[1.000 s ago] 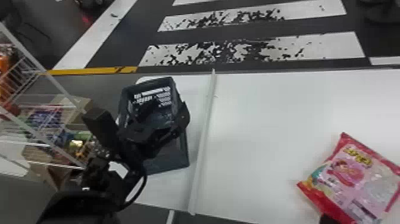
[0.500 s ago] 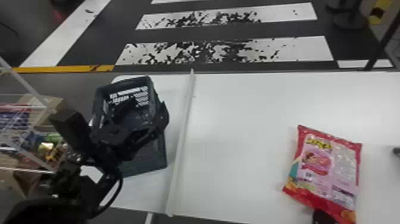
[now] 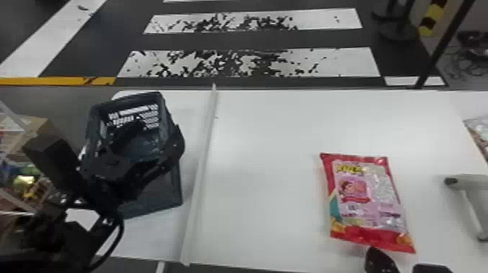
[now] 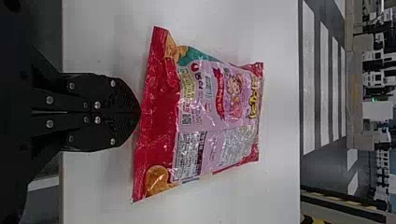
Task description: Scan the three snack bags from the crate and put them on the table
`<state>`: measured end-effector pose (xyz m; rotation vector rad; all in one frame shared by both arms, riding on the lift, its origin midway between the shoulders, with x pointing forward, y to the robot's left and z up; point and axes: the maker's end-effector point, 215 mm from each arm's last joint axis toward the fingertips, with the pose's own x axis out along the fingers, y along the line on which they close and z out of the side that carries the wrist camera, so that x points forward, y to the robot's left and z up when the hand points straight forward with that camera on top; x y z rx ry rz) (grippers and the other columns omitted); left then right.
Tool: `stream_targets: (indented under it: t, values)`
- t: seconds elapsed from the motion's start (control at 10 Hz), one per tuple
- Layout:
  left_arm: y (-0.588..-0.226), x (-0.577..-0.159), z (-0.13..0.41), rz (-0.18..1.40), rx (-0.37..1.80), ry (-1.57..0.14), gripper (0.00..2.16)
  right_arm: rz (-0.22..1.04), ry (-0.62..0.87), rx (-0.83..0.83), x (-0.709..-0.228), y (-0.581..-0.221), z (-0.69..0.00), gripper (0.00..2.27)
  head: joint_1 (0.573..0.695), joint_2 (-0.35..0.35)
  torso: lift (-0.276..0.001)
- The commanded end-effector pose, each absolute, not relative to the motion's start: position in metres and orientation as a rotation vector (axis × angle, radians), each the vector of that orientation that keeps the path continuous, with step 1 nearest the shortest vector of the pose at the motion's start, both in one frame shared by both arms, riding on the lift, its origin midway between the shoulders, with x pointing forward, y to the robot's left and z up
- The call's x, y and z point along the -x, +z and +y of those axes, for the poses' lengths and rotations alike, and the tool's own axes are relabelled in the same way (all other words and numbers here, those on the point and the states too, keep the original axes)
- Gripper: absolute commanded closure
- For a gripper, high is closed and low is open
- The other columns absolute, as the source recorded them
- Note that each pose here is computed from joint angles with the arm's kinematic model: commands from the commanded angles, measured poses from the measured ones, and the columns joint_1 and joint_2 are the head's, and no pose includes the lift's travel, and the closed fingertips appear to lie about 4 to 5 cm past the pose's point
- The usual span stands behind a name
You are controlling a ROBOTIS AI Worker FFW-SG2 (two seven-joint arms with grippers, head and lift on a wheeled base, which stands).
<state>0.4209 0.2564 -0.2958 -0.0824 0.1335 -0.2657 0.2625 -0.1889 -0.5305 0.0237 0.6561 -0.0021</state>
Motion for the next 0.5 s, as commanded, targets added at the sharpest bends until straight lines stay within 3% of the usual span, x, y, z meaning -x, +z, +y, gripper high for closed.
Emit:
stream_targets:
  t: [0.0, 0.4]
  values:
    - [-0.296, -0.42, 0.255, 0.134, 0.084, -0.267, 0.06, 0.631, 0.006, -0.046, -0.263, -0.511, -0.182, 2.17, 0.695, 0.111, -0.094]
    - [-0.292, -0.419, 0.244, 0.131, 0.087, -0.282, 0.06, 0.429, -0.009, -0.042, -0.352, -0.457, -0.196, 2.17, 0.695, 0.098, -0.094]
